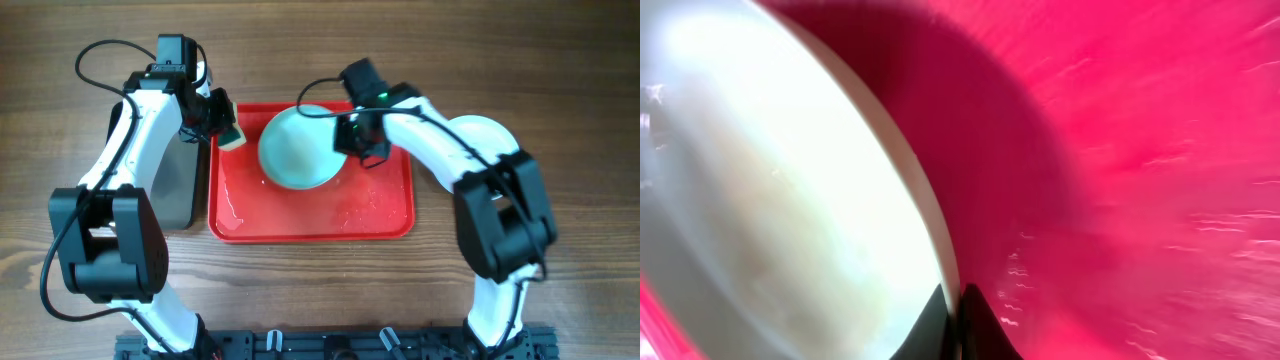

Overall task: Clean dirty plates on tray and stack at the side
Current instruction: 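Lift the light-blue plate off the red tray with the right gripper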

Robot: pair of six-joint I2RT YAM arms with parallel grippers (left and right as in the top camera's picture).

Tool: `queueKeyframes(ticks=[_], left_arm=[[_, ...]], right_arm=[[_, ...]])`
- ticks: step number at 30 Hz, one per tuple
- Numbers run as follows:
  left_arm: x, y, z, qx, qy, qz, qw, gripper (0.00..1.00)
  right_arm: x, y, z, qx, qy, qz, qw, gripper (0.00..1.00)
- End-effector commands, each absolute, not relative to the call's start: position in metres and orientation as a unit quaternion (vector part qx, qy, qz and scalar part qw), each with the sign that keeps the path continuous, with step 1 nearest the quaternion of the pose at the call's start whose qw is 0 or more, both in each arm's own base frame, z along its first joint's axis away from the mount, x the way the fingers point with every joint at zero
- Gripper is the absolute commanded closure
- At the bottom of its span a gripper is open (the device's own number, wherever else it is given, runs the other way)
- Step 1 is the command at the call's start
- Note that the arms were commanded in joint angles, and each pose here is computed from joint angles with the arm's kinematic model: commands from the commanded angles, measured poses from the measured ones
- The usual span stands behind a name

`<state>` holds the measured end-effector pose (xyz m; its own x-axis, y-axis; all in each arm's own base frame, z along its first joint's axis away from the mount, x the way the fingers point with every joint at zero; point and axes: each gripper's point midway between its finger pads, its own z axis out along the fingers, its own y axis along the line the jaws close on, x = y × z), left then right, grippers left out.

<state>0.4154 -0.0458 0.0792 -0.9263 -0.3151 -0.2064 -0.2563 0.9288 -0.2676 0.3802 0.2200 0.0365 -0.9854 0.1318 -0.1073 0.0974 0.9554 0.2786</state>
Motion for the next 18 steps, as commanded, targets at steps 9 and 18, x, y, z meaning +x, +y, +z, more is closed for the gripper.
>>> queueKeyframes(ticks=[9,18], left_arm=[[0.419,-0.046,0.088,-0.151,0.972,-0.119,0.137,0.96],[0.409,-0.033,0.073,-0.209,0.967,-0.086,0.120,0.96]], right_arm=[[0.397,0.141,0.141,0.060,0.969,-0.025,0.239,0.96],[0.383,0.105,0.180,0.045,0.925,-0.213,0.310,0.96]])
